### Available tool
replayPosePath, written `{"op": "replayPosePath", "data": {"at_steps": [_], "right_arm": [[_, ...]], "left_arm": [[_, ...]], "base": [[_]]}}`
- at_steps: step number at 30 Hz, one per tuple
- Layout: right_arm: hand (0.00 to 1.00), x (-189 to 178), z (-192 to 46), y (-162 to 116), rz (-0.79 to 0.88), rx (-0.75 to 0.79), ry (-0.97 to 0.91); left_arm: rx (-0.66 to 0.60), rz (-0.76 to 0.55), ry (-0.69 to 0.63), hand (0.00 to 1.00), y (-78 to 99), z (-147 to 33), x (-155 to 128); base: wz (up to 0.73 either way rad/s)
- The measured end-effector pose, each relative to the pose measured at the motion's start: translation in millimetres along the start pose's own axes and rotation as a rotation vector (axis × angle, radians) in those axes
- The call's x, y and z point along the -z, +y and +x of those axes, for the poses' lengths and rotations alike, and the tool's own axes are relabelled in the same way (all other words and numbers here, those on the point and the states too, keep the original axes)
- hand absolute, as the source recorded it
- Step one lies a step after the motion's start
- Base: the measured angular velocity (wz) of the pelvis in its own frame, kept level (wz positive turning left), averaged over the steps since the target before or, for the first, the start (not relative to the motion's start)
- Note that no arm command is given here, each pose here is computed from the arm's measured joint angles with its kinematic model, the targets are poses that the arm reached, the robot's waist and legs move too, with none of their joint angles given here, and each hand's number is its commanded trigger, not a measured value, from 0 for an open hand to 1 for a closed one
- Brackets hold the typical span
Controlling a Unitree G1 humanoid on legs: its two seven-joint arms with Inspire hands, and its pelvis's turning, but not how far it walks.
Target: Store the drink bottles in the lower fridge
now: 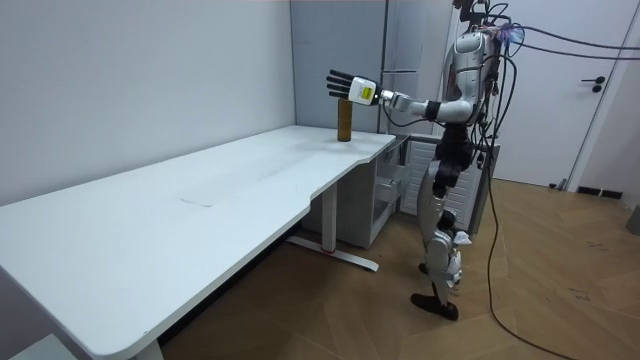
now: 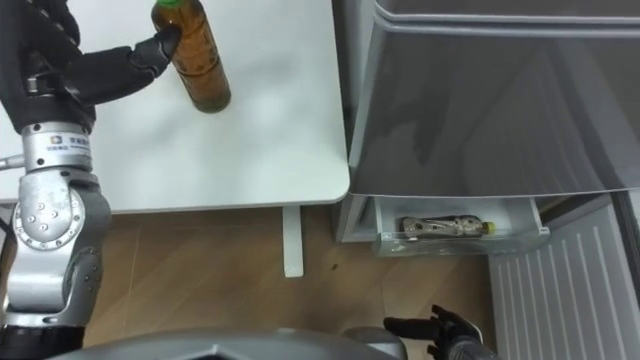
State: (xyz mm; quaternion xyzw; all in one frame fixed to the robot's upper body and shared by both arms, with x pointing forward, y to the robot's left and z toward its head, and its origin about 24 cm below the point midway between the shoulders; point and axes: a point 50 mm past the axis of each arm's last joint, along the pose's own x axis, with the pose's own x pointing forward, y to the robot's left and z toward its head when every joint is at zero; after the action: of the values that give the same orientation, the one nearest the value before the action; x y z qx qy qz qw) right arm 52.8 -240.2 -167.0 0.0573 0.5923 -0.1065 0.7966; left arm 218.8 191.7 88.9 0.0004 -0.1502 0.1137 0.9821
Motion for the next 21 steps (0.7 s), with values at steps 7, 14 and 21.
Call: {"op": "replayPosePath", "data": {"at_steps": [7,14,21], "right_arm": [[0.0,0.3,-0.3,0.2,-0.003,-0.012,-0.008],[0.0,3.8,-1.2,-0.4,0.009,-0.036,-0.009],[0.0,6.4,-2.0,-2.5,0.023,-0.031,-0.006]], "left_arm": [[0.019,0.014,0.038,0.0,2.3,-0.9,9.0],[0.055,0.014,0.049,0.0,1.3,-1.3,11.5],[0.056,0.03,0.112,0.0,4.2,-4.3,26.0]], "base": [[-0.06],[0.0],[0.0]]}}
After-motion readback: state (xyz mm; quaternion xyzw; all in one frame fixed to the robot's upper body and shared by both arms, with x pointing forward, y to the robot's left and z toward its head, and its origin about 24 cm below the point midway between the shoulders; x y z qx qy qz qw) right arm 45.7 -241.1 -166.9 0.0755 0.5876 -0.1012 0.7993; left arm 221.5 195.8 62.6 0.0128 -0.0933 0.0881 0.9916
